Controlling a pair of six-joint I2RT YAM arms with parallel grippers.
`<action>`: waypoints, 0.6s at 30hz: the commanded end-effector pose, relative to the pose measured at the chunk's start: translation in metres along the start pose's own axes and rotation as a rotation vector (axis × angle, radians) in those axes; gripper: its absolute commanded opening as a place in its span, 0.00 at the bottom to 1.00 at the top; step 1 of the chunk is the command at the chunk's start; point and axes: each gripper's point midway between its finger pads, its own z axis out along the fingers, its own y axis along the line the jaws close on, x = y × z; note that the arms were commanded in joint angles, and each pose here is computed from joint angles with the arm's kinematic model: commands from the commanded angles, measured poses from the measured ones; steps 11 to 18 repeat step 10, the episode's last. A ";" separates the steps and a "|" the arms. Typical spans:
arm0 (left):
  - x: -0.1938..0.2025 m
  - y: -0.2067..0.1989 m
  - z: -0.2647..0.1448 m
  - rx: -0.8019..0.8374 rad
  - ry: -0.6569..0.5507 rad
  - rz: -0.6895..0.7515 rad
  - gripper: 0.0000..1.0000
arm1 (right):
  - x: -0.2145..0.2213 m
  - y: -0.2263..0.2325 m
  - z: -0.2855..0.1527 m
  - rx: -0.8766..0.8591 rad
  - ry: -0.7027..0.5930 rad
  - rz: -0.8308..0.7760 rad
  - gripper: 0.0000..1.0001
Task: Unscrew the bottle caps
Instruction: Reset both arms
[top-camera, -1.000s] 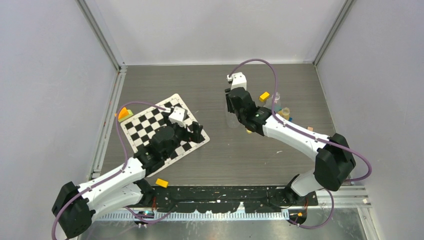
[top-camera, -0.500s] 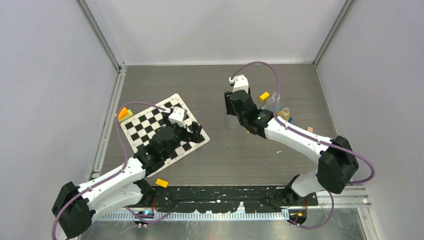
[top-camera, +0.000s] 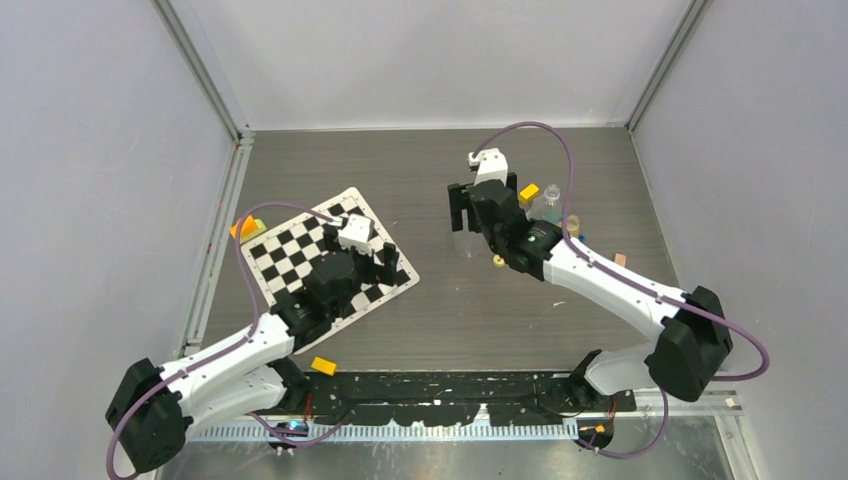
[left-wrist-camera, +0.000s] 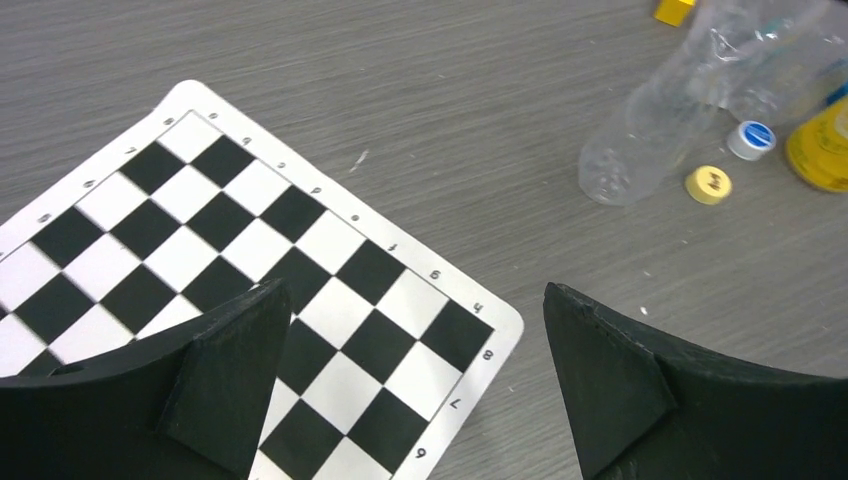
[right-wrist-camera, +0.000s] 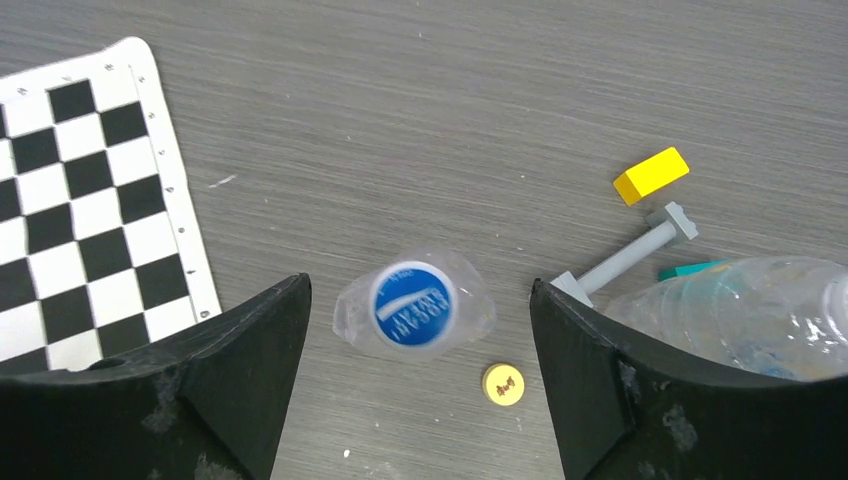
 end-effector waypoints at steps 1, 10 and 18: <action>-0.032 0.026 0.002 -0.176 -0.097 -0.072 1.00 | -0.065 -0.003 -0.043 -0.069 -0.157 0.123 0.88; -0.044 0.061 -0.006 -0.422 -0.041 -0.053 1.00 | -0.069 -0.053 -0.100 -0.032 -0.256 0.303 0.91; -0.044 0.061 -0.006 -0.422 -0.041 -0.053 1.00 | -0.069 -0.053 -0.100 -0.032 -0.256 0.303 0.91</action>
